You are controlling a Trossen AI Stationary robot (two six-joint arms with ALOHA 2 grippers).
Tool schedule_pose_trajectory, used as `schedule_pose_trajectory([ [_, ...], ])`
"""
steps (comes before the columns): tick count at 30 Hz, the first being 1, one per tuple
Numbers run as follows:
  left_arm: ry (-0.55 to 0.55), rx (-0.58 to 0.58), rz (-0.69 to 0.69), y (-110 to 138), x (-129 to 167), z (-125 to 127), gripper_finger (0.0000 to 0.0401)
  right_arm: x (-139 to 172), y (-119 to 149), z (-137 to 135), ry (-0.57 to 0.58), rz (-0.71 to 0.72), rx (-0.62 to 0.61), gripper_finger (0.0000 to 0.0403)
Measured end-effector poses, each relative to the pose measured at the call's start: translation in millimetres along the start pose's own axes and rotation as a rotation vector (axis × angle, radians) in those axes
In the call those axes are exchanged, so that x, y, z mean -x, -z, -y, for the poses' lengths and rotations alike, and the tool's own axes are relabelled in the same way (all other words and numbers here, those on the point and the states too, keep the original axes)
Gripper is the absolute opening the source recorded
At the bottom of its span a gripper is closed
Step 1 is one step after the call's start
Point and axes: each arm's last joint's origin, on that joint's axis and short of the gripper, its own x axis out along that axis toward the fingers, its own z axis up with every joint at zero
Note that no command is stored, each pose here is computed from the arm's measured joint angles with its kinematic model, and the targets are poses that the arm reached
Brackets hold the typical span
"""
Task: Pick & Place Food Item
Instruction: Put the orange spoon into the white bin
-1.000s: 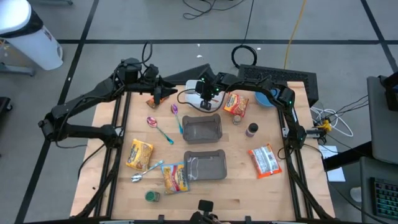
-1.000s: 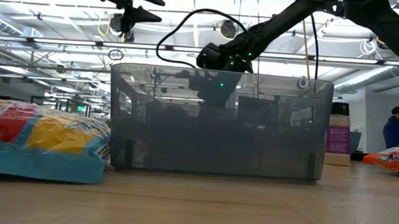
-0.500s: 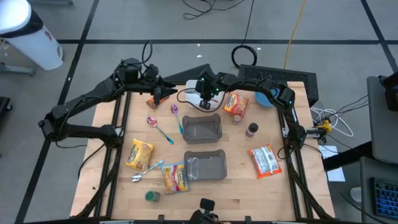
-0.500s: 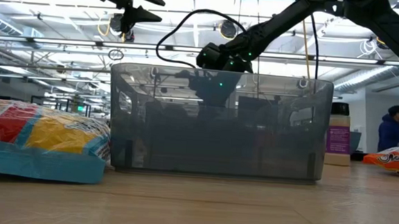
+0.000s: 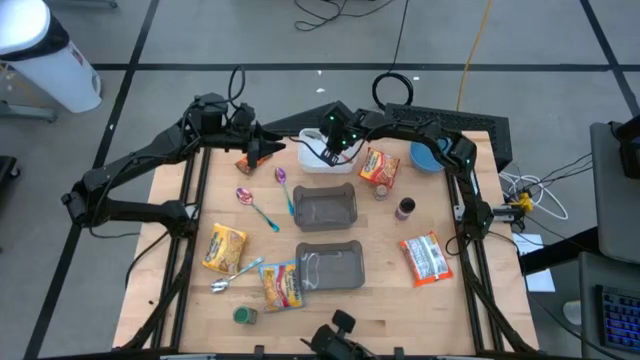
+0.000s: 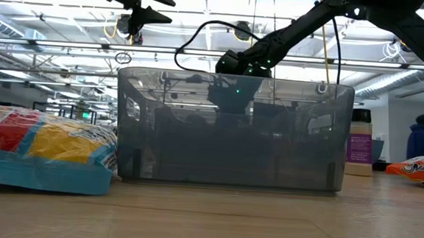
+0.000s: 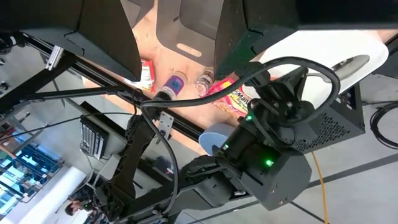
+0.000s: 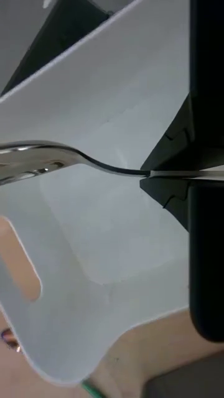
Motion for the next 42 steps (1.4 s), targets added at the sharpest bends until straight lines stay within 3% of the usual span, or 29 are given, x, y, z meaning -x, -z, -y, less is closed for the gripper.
schedule_pose_trajectory([
  [8,-0.016,0.0,0.005,0,0,-1,0.0209,-29,13,1,-0.045,-0.053,-0.059,0.0001],
  [29,-0.016,0.005,0.004,0,0,-1,0.0209,-31,13,0,-0.059,-0.05,-0.057,0.0016],
  [35,-0.016,0.005,0.004,0,0,-1,0.0209,-30,12,-1,-0.11,-0.046,-0.055,0.0048],
  [42,-0.016,0.005,0.004,0,0,-1,0.0209,-30,11,-2,-0.112,-0.036,-0.056,0.012],
])
